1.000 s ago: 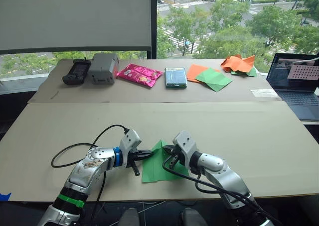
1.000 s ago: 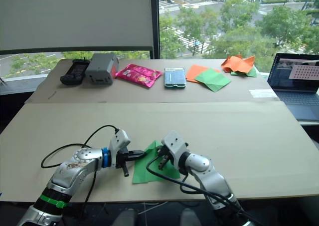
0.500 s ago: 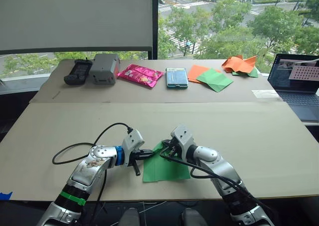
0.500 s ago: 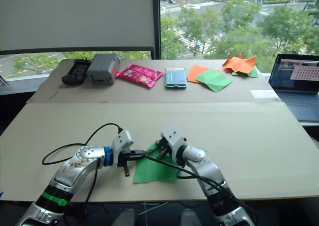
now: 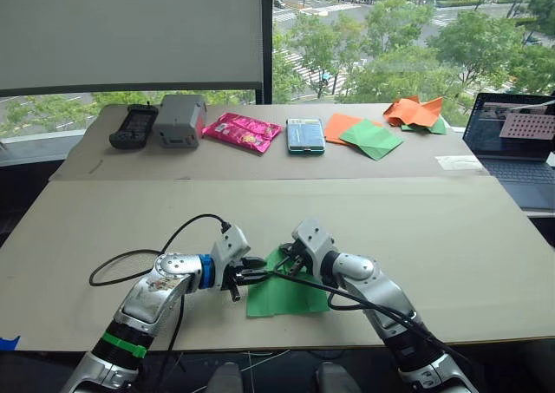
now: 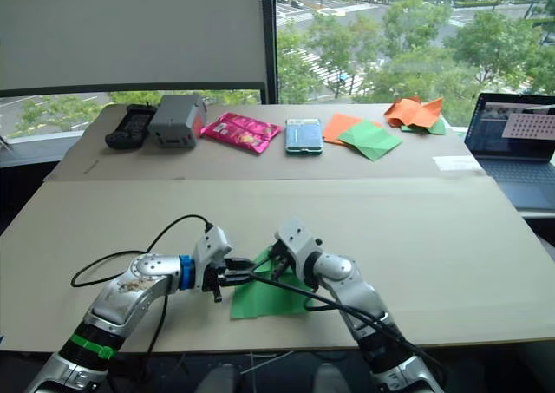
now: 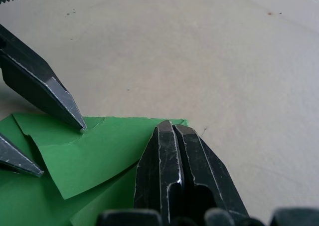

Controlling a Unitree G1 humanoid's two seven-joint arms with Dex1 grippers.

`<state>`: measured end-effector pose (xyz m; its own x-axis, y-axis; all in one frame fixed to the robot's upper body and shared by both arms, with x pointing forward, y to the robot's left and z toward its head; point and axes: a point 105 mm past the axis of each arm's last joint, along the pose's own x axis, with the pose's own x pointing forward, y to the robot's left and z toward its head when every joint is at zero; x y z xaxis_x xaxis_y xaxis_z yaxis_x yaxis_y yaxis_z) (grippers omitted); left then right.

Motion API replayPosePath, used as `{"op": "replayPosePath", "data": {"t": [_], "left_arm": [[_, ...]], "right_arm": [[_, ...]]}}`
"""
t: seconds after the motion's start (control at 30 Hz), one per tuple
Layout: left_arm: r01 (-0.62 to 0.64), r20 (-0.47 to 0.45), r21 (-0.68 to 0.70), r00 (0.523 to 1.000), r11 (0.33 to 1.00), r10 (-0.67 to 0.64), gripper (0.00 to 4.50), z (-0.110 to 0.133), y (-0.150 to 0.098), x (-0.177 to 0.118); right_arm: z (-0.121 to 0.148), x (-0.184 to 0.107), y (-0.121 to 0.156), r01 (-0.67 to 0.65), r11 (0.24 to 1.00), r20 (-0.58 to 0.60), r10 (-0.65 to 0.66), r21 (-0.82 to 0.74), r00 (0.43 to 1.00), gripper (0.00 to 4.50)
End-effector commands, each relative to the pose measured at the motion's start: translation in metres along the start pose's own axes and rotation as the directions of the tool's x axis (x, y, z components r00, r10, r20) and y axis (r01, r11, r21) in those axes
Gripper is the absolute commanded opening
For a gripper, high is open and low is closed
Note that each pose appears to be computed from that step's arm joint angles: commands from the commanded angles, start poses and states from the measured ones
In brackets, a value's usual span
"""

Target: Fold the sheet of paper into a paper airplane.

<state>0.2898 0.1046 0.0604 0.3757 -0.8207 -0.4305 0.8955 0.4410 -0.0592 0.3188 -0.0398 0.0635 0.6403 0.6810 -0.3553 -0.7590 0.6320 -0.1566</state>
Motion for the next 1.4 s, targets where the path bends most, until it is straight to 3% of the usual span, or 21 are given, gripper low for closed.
{"op": "replayPosePath", "data": {"t": [0.03,0.13,0.3,0.33,0.6,0.77,0.87,1.13,1.2,1.4], "left_arm": [[-0.025,0.033,-0.048,0.999,0.999,0.026,2.47,0.006,0.011,-0.012],[-0.009,0.06,-0.075,0.998,0.997,0.013,1.84,0.013,0.013,-0.011],[0.029,0.083,-0.074,0.996,0.997,-0.023,0.1,0.017,0.01,0.0],[0.031,0.089,-0.074,0.996,0.997,-0.025,0.04,0.019,0.01,0.001],[0.059,0.097,-0.04,0.994,0.997,-0.054,0.04,0.028,0.007,0.001],[0.078,0.064,-0.029,0.995,0.997,-0.076,0.04,0.021,0.004,-0.006],[0.093,0.065,-0.038,0.994,0.995,-0.09,0.86,0.019,0.001,-0.005],[0.078,0.105,-0.054,0.992,0.996,-0.072,3.52,0.029,0.004,-0.009],[0.099,0.126,-0.051,0.988,0.994,-0.091,3.52,0.035,0.003,-0.012],[0.094,0.161,-0.064,0.984,0.993,-0.083,1.47,0.045,0.011,-0.009]], "right_arm": [[-0.003,0.0,0.004,-0.004,1.0,-0.016,0.004,0.007,1.0,0.0],[-0.005,0.001,0.005,-0.004,1.0,-0.02,0.005,0.012,1.0,0.0],[-0.005,0.002,0.007,-0.002,1.0,-0.019,0.002,0.016,1.0,0.0],[-0.005,0.002,0.007,-0.001,1.0,-0.019,0.002,0.017,1.0,0.0],[-0.006,0.001,0.007,0.01,1.0,-0.024,-0.01,0.024,1.0,0.0],[-0.006,0.002,0.006,0.017,0.999,-0.026,-0.016,0.03,1.0,0.0],[-0.005,0.004,0.007,0.017,0.999,-0.024,-0.016,0.034,1.0,0.0],[-0.006,0.004,0.005,0.02,0.999,-0.027,-0.019,0.036,0.999,0.0],[-0.006,0.004,0.006,0.02,0.999,-0.03,-0.019,0.034,0.999,0.0],[-0.007,0.005,0.006,0.02,0.999,-0.033,-0.018,0.038,0.999,0.0]]}}
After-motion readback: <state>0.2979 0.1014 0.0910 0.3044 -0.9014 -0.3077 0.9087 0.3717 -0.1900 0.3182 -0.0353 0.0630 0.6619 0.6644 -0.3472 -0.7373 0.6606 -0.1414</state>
